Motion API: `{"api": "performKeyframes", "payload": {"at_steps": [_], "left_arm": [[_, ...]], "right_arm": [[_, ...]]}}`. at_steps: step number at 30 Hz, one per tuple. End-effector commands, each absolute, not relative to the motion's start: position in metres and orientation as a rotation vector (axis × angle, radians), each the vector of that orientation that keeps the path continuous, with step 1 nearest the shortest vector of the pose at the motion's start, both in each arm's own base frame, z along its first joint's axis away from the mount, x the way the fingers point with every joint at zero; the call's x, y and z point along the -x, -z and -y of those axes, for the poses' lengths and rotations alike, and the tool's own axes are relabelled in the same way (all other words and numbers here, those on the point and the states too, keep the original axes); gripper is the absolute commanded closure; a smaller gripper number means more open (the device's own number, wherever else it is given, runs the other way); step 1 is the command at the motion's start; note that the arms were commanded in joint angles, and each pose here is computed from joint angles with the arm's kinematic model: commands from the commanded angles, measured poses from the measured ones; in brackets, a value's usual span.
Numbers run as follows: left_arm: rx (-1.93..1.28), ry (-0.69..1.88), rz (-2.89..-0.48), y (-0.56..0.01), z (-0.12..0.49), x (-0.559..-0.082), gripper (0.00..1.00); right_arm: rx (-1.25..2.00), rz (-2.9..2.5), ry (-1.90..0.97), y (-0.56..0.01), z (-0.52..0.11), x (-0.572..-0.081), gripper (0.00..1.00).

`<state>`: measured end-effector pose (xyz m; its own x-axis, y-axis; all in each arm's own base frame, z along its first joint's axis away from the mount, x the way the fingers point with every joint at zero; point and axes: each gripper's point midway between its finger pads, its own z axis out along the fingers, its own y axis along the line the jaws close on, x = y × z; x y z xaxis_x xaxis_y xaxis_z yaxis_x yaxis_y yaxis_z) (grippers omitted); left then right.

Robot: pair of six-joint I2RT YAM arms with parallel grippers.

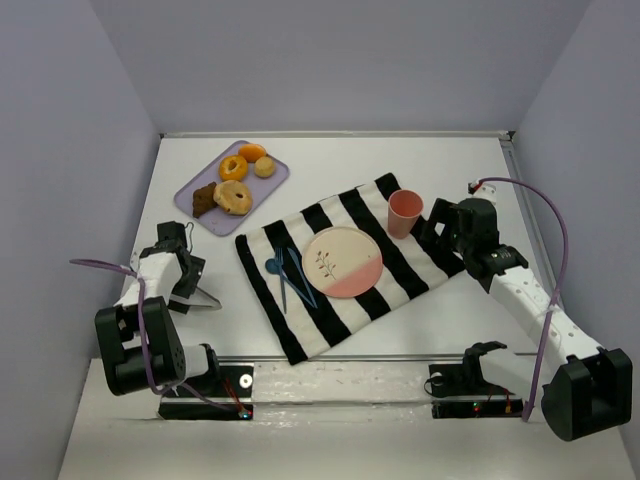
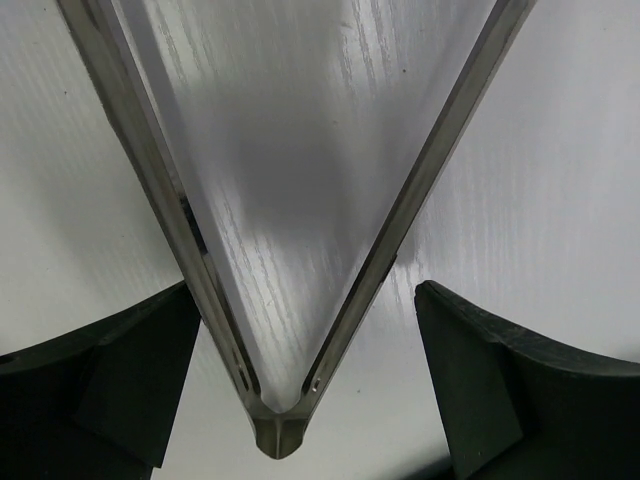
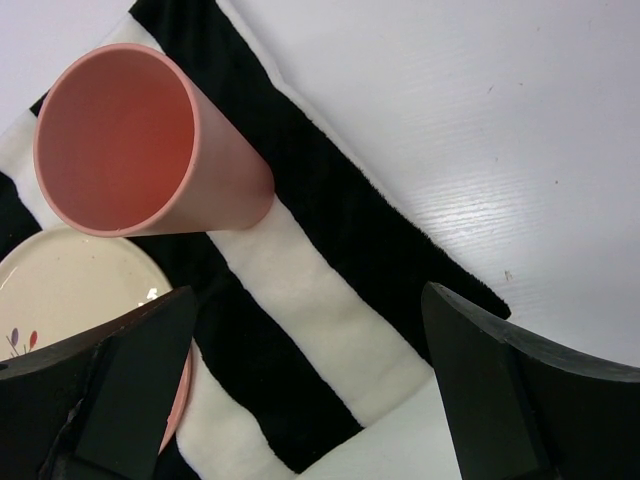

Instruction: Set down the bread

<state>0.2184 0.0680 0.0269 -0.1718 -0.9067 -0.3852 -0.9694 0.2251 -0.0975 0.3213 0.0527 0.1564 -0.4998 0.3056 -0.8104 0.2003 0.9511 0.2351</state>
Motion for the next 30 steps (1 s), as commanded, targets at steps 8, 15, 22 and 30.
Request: {"api": "performKeyframes", "payload": {"at_steps": [8, 15, 22, 30], "left_arm": [[1.829, -0.401, -2.057, -0.001, -0.088, -0.212, 0.01], [1.826, -0.393, -2.055, 0.007, -0.088, -0.212, 0.19], [1.786, -0.350, -2.059, 0.003, -0.085, -0.212, 0.48], [1.543, -0.204, -2.091, -0.058, -0.080, -0.231, 0.54]], "right_arm": [[-0.366, -2.059, -0.104, -0.168, -0.047, -0.332, 0.00], [-0.369, -2.053, -0.097, -0.170, -0.045, -0.332, 0.00], [-0.371, -2.050, -0.103, -0.171, -0.046, -0.332, 0.00], [-0.363, -2.048, -0.133, -0.173, -0.050, -0.330, 0.00]]}}
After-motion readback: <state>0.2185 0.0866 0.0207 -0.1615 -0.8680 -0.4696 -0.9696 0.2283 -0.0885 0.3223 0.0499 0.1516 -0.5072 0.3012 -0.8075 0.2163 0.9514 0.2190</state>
